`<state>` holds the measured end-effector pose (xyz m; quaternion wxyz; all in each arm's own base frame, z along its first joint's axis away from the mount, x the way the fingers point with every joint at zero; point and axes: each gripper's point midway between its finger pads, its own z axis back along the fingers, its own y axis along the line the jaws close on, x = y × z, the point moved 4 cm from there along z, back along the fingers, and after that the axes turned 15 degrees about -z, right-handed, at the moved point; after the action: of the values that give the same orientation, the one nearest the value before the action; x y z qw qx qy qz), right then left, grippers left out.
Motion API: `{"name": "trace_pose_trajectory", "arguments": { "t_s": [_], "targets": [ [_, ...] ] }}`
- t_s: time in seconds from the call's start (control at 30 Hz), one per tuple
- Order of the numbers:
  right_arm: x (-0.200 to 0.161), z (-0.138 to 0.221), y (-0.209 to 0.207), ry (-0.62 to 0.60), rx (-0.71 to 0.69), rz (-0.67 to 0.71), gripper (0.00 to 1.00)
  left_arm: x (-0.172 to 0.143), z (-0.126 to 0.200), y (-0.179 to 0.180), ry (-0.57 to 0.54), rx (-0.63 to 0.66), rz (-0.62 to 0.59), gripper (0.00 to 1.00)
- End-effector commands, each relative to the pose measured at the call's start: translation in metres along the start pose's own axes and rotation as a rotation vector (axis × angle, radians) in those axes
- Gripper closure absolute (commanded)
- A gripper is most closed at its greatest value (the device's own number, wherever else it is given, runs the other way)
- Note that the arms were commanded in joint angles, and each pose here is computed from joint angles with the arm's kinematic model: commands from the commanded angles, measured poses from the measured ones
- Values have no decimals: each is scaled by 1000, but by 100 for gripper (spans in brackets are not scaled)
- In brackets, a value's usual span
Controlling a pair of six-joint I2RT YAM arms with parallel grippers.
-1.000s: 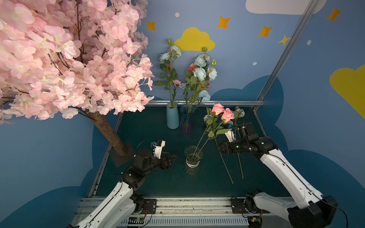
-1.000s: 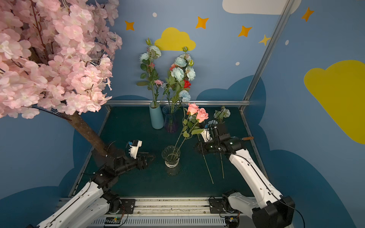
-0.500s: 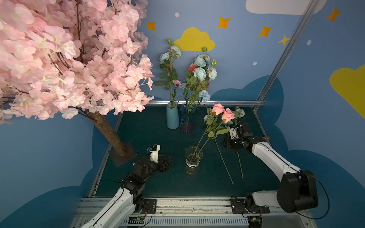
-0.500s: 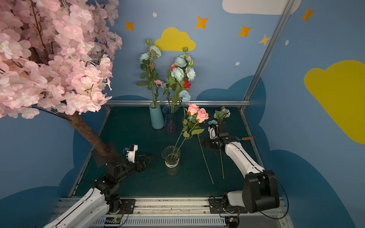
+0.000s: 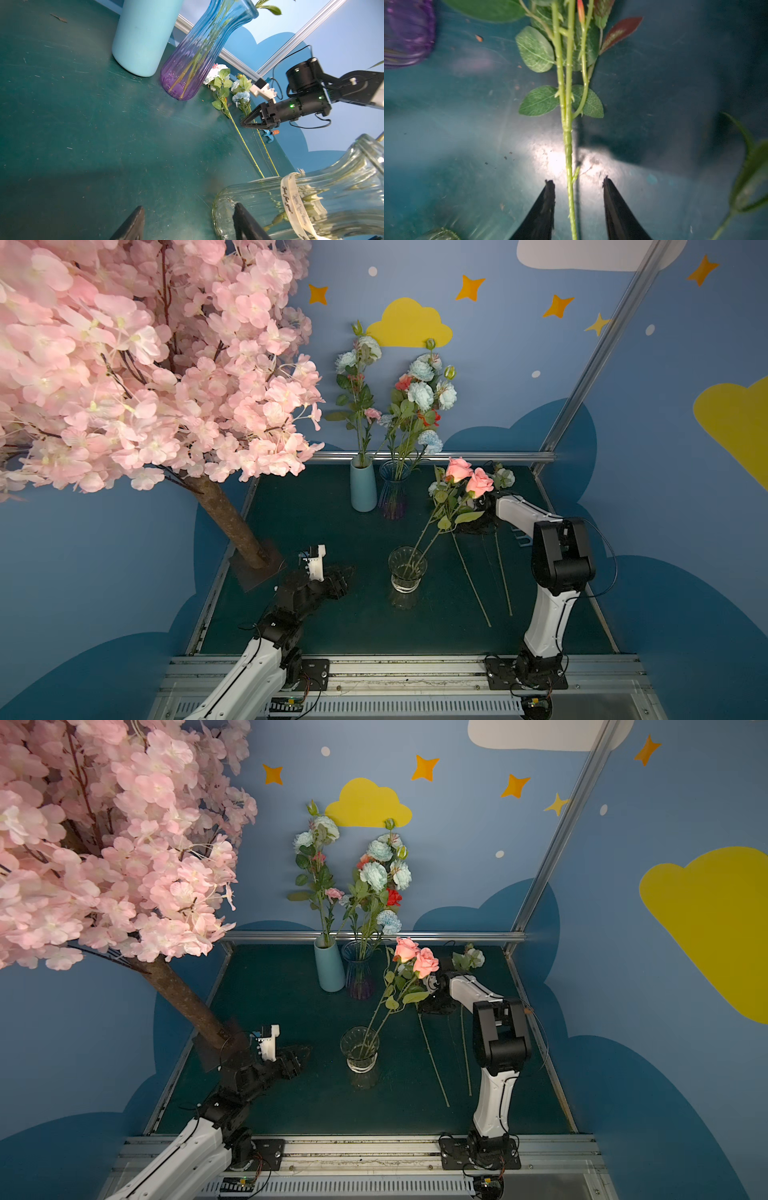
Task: Pick out blue flowers from the vase
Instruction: Adjust the flower at the center of the board.
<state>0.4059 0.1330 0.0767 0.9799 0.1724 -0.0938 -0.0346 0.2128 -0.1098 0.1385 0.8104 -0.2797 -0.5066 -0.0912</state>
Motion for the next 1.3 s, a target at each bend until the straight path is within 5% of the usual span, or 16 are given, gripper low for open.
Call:
{"name": "trace_pose_trajectory", "arguments": {
  "t_s": [0.0,0.4,0.67,1.17,1.27],
  "targets": [
    [-4,-2,8,45,-32,51,61,4,0,-3,-22,-23,-2,32],
    [-2,-19,0,126,-153,21,76,3,4,-3,-38,-22,-3,32],
    [4,-9,-12,84,-165,-19,100,3,3,-3,-32,-23,-2,33],
    [39,18,-49,-34,-176,-146,100,2,0,-3,-21,-24,0,34],
    [40,23,-47,-48,-156,-141,89,3,-1,-2,-20,-21,2,34]
  ]
}}
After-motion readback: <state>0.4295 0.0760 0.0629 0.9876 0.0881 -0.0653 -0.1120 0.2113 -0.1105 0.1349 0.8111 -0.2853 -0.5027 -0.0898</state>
